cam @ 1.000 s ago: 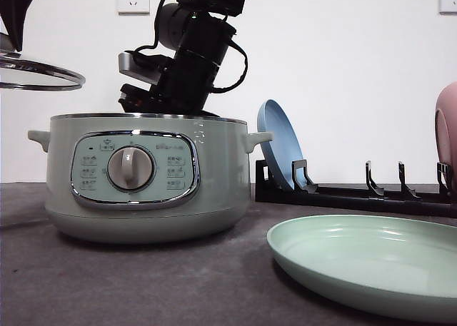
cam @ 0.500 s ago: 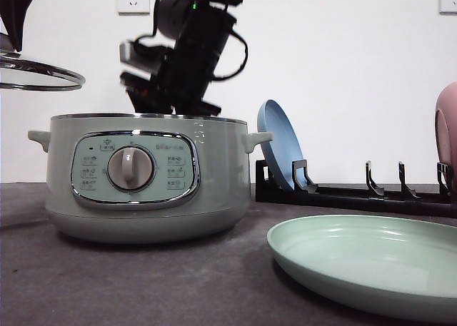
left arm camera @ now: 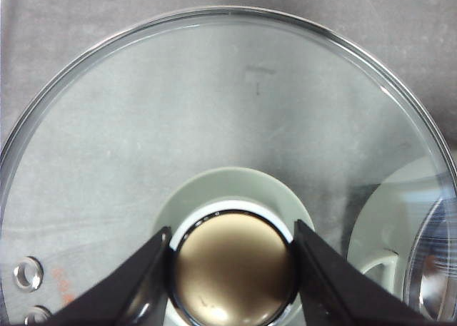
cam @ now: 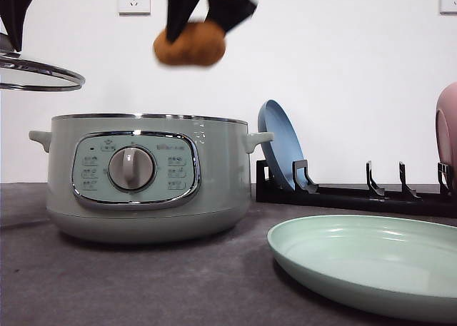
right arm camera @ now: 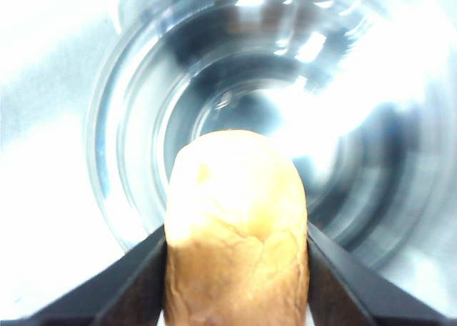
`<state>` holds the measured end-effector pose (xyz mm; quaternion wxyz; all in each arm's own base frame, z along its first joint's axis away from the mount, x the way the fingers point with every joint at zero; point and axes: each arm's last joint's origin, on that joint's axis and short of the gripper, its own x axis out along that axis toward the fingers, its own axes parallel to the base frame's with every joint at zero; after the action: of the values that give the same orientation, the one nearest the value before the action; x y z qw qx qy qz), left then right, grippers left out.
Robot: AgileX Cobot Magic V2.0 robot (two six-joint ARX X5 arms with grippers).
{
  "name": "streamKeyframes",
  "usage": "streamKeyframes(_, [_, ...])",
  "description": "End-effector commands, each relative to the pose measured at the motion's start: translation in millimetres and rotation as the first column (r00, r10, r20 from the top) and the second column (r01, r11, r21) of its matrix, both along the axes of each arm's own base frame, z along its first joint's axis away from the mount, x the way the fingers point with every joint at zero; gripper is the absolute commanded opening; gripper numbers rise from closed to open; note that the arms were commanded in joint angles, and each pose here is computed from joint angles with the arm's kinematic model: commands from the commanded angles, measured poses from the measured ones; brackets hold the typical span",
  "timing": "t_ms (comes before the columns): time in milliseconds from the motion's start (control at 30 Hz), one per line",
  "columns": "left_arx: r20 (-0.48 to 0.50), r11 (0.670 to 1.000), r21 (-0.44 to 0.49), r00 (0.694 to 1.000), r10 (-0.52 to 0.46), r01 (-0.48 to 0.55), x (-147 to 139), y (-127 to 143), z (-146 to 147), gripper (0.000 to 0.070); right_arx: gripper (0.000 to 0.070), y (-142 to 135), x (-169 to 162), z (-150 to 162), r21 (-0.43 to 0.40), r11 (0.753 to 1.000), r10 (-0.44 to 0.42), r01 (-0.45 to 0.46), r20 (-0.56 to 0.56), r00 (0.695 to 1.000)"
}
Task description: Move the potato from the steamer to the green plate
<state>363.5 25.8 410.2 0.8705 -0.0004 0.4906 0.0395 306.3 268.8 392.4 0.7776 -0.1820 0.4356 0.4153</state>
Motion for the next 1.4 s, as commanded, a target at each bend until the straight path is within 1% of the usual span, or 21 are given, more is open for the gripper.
streamKeyframes(0, [0.063, 1.000, 0.016, 0.998, -0.014, 0.013, -3, 0, 14, 0.0000, 0.0234, -9, -15, 11, -0.030, 1.000, -0.009, 0.008, -0.011, 1.000])
streamKeyframes(133, [0.050, 1.000, 0.016, 0.999, -0.013, 0.012, -4, 2, 13, 0.0000, 0.0234, -37, -45, 37, -0.036, 0.999, -0.035, 0.036, 0.043, 0.998])
streamKeyframes(267, [0.046, 1.000, 0.016, 0.999, -0.014, 0.014, -5, 1, 13, 0.0000, 0.0234, -69, -79, 52, -0.037, 0.997, -0.057, 0.060, 0.076, 0.995])
streamKeyframes(367, [0.046, 1.000, 0.016, 0.999, -0.015, 0.015, -5, 1, 13, 0.0000, 0.0234, -91, -102, 54, -0.037, 0.997, -0.070, 0.073, 0.074, 0.995])
streamKeyframes(467, [0.046, 1.000, 0.013, 0.999, -0.019, 0.018, -4, 0, 13, 0.0000, 0.0234, -113, -125, 47, -0.054, 0.993, -0.097, 0.101, 0.062, 0.993])
streamKeyframes(667, [0.051, 0.999, -0.011, 0.998, -0.045, 0.046, -4, -6, 13, 0.0000, 0.0234, -145, -158, 13, -0.088, 0.986, -0.141, 0.142, 0.010, 0.990])
streamKeyframes(867, [0.051, 0.996, -0.017, 0.995, -0.084, 0.085, -3, -19, 13, 0.0000, 0.0234, -158, -174, -32, -0.060, 0.980, -0.191, 0.191, -0.002, 0.982])
streamKeyframes(1000, [0.048, 0.993, -0.018, 0.992, -0.115, 0.116, -4, -30, 13, 0.0000, 0.0234, -159, -175, -65, -0.044, 0.975, -0.220, 0.219, -0.012, 0.975])
streamKeyframes(1067, [0.047, 0.991, -0.018, 0.990, -0.133, 0.134, -4, -37, 13, 0.0000, 0.0234, -158, -173, -80, -0.051, 0.971, -0.235, 0.234, -0.017, 0.972])
streamKeyframes(1167, [0.045, 0.987, -0.018, 0.987, -0.157, 0.158, -4, -46, 13, 0.0000, 0.0234, -158, -168, -105, -0.067, 0.959, -0.277, 0.276, -0.019, 0.961])
streamKeyframes(1367, [0.044, 0.978, -0.020, 0.978, -0.206, 0.207, -6, -64, 13, 0.0000, 0.0234, -160, -156, -145, -0.020, 0.938, -0.347, 0.347, -0.043, 0.937])
